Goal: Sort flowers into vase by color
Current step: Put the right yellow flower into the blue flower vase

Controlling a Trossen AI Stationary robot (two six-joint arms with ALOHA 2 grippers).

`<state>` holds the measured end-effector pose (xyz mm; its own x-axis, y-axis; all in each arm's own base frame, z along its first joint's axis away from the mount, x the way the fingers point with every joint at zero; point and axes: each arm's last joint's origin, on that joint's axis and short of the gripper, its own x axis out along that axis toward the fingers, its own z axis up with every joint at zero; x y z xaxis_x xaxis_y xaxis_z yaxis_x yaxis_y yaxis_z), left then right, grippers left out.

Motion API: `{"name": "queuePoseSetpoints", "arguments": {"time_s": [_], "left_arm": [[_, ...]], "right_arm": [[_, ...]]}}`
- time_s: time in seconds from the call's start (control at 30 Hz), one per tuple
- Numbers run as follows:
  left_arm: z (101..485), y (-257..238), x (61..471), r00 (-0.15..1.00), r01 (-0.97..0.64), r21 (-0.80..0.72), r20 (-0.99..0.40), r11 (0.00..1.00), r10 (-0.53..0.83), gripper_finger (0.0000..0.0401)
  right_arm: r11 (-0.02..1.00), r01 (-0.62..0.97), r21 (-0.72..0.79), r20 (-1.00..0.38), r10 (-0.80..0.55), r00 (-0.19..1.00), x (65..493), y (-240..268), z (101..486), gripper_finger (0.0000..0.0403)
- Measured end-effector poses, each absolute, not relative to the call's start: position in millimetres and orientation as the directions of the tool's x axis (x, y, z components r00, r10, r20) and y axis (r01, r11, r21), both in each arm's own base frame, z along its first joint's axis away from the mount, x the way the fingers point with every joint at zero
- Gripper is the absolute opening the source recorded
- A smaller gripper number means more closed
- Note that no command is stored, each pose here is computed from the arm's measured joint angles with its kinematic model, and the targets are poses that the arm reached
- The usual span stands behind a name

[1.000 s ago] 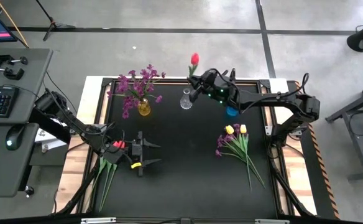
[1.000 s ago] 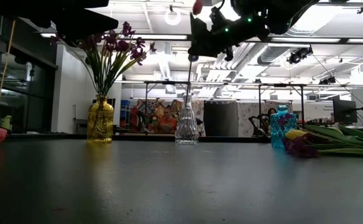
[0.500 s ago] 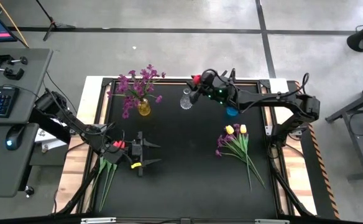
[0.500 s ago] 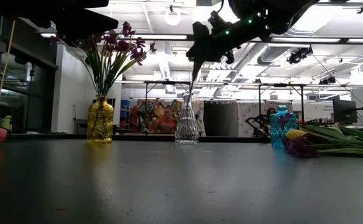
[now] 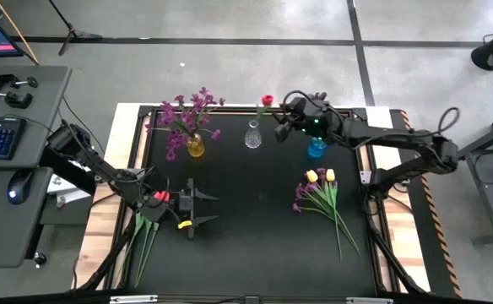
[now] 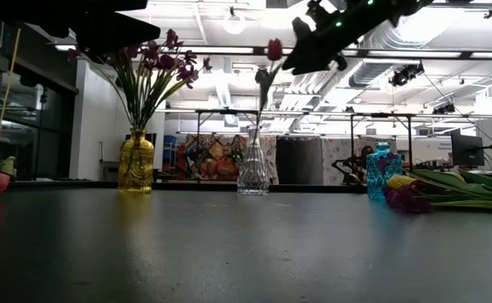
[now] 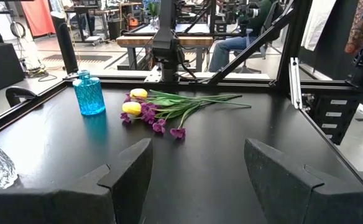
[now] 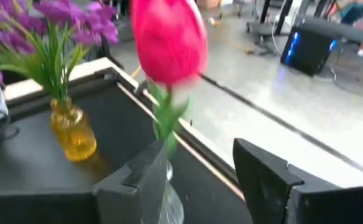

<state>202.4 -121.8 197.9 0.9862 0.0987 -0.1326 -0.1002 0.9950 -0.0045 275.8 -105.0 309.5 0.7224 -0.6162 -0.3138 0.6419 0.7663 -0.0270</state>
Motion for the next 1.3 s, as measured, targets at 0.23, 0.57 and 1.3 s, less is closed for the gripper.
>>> {"name": "queuePoseSetpoints", "arguments": {"time_s": [0.23, 0.57, 1.3], "left_arm": [[198, -122, 202, 0.986, -0.100, -0.004, -0.133, 0.995, 0.099, 0.0241], [198, -122, 202, 0.986, -0.104, -0.010, -0.132, 0.995, 0.101, 0.0241], [198, -122, 202, 0.986, -0.105, -0.013, -0.132, 0.994, 0.103, 0.0241]], "right_arm": [[0.770, 0.638, -0.001, -0.486, -0.558, 0.673, 244, -93, 311, 0.0174], [0.795, 0.587, 0.156, -0.755, -0.287, 0.590, 224, -74, 289, 0.0174], [0.577, 0.796, 0.186, -0.961, 0.276, 0.024, 165, 52, 183, 0.0174]]}}
